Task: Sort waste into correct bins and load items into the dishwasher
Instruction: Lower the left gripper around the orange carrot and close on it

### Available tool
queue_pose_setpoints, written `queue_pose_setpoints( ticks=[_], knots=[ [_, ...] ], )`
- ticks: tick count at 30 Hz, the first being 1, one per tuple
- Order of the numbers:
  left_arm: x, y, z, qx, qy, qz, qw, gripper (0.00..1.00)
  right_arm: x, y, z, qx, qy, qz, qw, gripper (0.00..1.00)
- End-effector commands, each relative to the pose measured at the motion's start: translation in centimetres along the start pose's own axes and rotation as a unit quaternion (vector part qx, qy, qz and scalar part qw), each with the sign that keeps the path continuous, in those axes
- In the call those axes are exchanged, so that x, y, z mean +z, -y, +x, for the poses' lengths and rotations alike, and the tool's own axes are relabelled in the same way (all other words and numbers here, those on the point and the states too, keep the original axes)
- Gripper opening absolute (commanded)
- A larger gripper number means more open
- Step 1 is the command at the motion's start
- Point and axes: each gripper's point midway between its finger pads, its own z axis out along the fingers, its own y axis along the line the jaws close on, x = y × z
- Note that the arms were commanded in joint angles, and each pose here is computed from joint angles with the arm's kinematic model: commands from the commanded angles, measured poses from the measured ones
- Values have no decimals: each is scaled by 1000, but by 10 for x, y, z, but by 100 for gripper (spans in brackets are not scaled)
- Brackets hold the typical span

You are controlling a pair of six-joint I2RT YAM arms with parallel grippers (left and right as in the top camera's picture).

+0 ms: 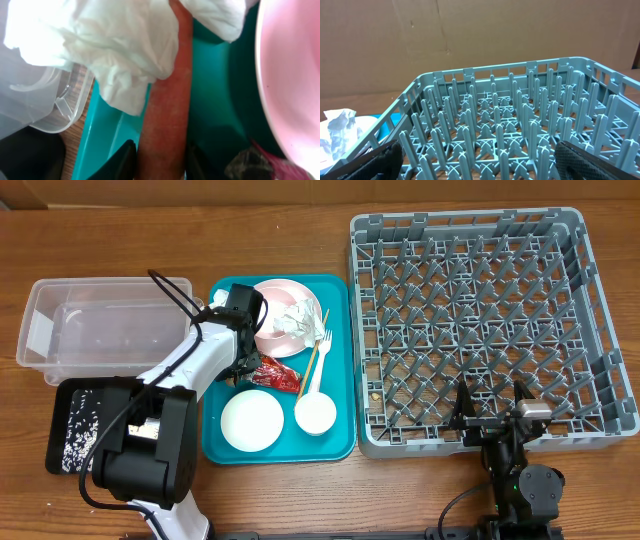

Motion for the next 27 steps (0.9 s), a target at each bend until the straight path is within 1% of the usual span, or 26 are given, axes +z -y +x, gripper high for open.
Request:
queue_pose_setpoints(
  ticks=[1,3,7,12,27],
  knots=[
    [6,-4,3,3,-5,-9,1000,26,0,1,1,-2,3,3,1000,100],
    [6,-3,4,11,-8,-4,1000,24,0,1,1,-2,3,3,1000,100],
    [5,0,8,51,-17,5,999,15,0,1,1,-2,3,3,1000,100],
    [-2,-4,10,75,-32,-2,997,4,0,1,2,-2,3,3,1000,100],
    [-67,-7,-21,87,-43,-8,995,4,0,1,1,-2,3,3,1000,100]
  ],
)
